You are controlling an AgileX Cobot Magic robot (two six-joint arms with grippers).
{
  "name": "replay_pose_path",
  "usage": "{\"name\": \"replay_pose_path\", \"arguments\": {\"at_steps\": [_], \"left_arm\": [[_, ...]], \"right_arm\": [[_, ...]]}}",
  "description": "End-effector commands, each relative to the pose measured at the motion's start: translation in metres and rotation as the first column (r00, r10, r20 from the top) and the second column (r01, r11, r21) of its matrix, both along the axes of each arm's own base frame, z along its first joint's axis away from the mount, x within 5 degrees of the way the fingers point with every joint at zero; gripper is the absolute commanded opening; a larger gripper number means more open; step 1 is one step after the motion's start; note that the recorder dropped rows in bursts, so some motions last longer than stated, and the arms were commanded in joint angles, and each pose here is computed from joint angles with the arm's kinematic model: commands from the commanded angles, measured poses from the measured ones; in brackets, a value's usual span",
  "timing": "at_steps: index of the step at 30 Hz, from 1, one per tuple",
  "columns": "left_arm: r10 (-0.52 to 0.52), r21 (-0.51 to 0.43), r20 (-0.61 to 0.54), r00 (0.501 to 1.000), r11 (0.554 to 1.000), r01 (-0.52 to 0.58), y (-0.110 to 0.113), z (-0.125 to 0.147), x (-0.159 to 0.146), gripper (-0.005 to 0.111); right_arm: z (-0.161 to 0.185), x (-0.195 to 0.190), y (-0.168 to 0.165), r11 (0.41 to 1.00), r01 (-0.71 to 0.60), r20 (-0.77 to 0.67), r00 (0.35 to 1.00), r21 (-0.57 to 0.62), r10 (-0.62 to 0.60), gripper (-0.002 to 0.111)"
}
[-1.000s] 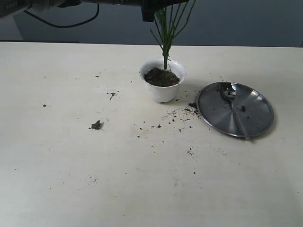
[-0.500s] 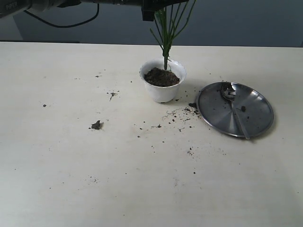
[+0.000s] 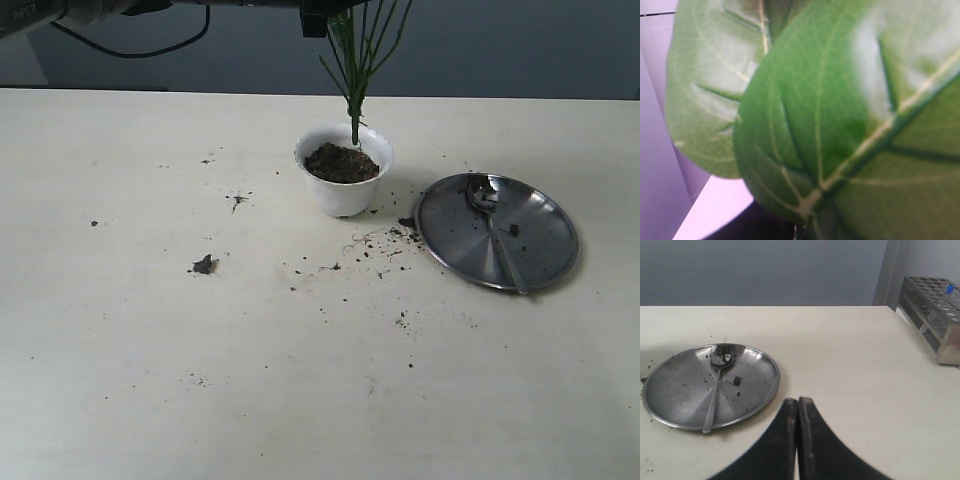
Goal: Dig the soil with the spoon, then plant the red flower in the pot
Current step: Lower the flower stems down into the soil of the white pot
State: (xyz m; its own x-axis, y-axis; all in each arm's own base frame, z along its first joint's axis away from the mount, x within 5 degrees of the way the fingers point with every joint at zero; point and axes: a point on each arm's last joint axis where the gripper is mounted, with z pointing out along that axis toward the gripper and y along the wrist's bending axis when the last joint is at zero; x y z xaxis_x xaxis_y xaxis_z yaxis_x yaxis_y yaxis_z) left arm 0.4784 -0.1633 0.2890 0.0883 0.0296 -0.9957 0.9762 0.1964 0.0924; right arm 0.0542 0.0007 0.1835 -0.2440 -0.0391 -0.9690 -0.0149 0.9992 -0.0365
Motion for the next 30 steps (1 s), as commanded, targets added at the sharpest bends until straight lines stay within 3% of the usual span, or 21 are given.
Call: {"name": "replay_pose_path", "arguments": {"at_steps": [1, 30], "left_arm": [[0.002, -0.017, 0.003, 1.0, 1.0, -0.002, 0.0024, 0.0024, 0.0007, 0.0], [0.009, -0.039, -0.002, 1.0, 0.999, -0.009, 0.0044, 0.0042, 0.0017, 0.0]], "right_arm": [[0.0005, -0.0002, -0.0002, 1.0, 0.004, 0.01, 1.0, -0.003, -0.004, -0.001], [0.0009, -0.0001, -0.0004, 1.0, 0.004, 0.015, 1.0, -0.008, -0.004, -0.001]]}}
